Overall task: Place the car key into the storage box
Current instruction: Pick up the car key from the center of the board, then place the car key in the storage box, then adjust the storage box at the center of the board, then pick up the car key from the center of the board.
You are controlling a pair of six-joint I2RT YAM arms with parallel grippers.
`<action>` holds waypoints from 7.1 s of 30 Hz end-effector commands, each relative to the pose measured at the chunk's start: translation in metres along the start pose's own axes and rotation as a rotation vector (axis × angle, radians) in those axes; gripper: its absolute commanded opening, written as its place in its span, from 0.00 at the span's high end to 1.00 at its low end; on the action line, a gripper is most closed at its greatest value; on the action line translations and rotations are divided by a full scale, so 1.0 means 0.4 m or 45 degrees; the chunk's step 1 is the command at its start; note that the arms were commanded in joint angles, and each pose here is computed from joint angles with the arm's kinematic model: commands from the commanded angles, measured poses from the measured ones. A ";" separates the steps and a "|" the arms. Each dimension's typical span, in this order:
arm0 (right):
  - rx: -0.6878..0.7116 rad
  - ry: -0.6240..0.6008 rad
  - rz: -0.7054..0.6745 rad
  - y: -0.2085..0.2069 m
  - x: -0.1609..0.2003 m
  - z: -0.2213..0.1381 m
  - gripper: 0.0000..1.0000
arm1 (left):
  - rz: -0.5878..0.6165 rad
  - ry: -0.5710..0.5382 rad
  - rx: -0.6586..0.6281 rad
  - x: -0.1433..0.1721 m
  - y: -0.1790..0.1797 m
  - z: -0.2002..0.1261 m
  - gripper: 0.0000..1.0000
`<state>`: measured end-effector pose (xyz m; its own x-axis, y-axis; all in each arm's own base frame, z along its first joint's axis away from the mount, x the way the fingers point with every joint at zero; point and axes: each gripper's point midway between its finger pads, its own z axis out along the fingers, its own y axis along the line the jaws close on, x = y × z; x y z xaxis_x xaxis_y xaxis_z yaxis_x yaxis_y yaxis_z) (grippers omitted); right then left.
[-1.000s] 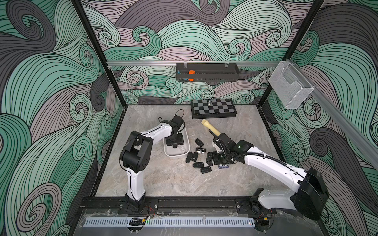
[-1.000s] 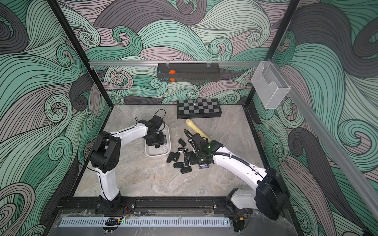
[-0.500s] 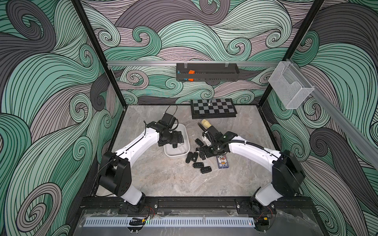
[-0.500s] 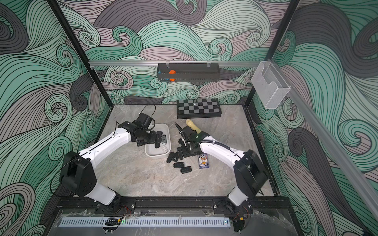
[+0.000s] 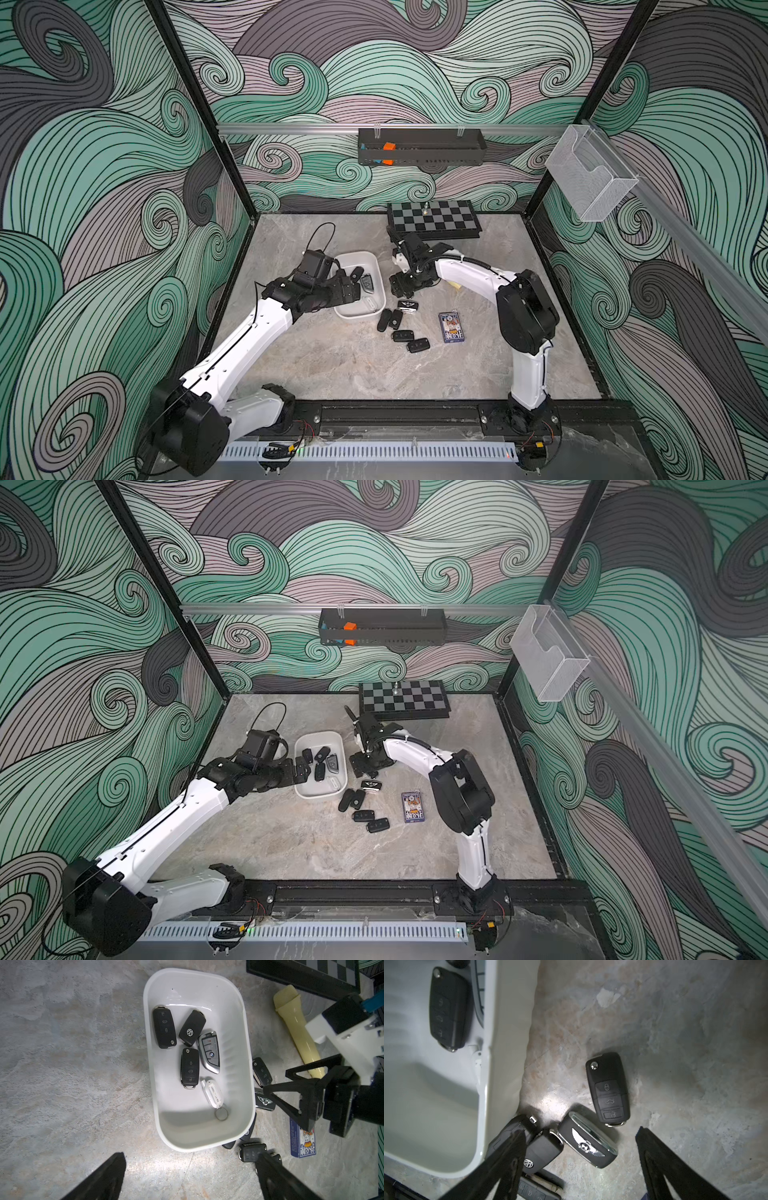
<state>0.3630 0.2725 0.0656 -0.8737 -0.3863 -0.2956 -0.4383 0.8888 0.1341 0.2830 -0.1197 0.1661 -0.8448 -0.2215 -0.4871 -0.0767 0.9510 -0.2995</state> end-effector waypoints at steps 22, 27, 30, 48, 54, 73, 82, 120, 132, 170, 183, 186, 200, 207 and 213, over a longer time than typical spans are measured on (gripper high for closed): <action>0.086 0.141 -0.096 -0.043 0.020 0.108 0.36 | -0.102 -0.047 0.077 -0.019 0.027 -0.008 0.01; 0.108 0.168 -0.076 -0.054 0.038 0.121 0.45 | -0.131 -0.053 0.076 -0.018 0.035 -0.009 0.01; 0.119 0.185 -0.067 -0.058 0.046 0.129 0.49 | -0.148 -0.052 0.078 -0.016 0.040 -0.009 0.01; 0.100 0.079 -0.001 -0.043 -0.006 0.030 0.69 | -0.209 -0.067 0.079 -0.019 0.067 -0.013 0.01; 0.031 0.003 0.071 -0.012 -0.026 -0.064 0.69 | -0.268 -0.033 0.082 -0.013 0.088 0.007 0.01; -0.353 -0.132 0.172 0.310 -0.052 -0.180 0.69 | -0.427 0.049 0.215 -0.041 0.100 0.111 0.01; -0.369 -0.101 0.224 0.422 -0.067 -0.049 0.69 | -0.602 0.042 0.237 -0.099 0.151 0.149 0.01; -0.163 -0.146 0.340 0.428 -0.166 0.132 0.45 | -0.612 0.029 0.249 -0.102 0.182 0.153 0.01; -0.140 -0.353 0.179 0.361 -0.203 -0.125 0.36 | -0.626 0.152 0.359 -0.104 0.158 0.250 0.01; 0.151 0.053 -0.052 -0.019 0.255 -0.044 0.17 | -0.492 0.287 0.378 -0.176 -0.026 0.371 0.01; 0.212 0.124 -0.123 -0.039 0.225 0.040 0.17 | -0.398 0.205 0.299 -0.149 0.032 0.169 0.01; 0.205 0.133 -0.123 -0.040 0.221 0.058 0.17 | -0.399 0.221 0.315 -0.107 0.033 0.136 0.01; 0.174 0.163 -0.085 -0.076 0.182 0.111 0.15 | -0.385 0.285 0.291 0.018 0.058 0.058 0.01; 0.159 0.153 -0.101 -0.072 0.158 0.119 0.19 | -0.390 0.284 0.294 0.012 0.055 0.058 0.01; 0.160 0.163 -0.078 -0.076 0.165 0.124 0.38 | -0.389 0.288 0.293 0.012 0.055 0.058 0.01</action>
<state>0.3371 0.2362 0.0111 -0.8576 -0.4614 -0.2272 -0.4699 0.8825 -0.0187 0.2921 -0.1036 0.1336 -0.8911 -0.4223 -0.1664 -0.2542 0.7680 -0.5878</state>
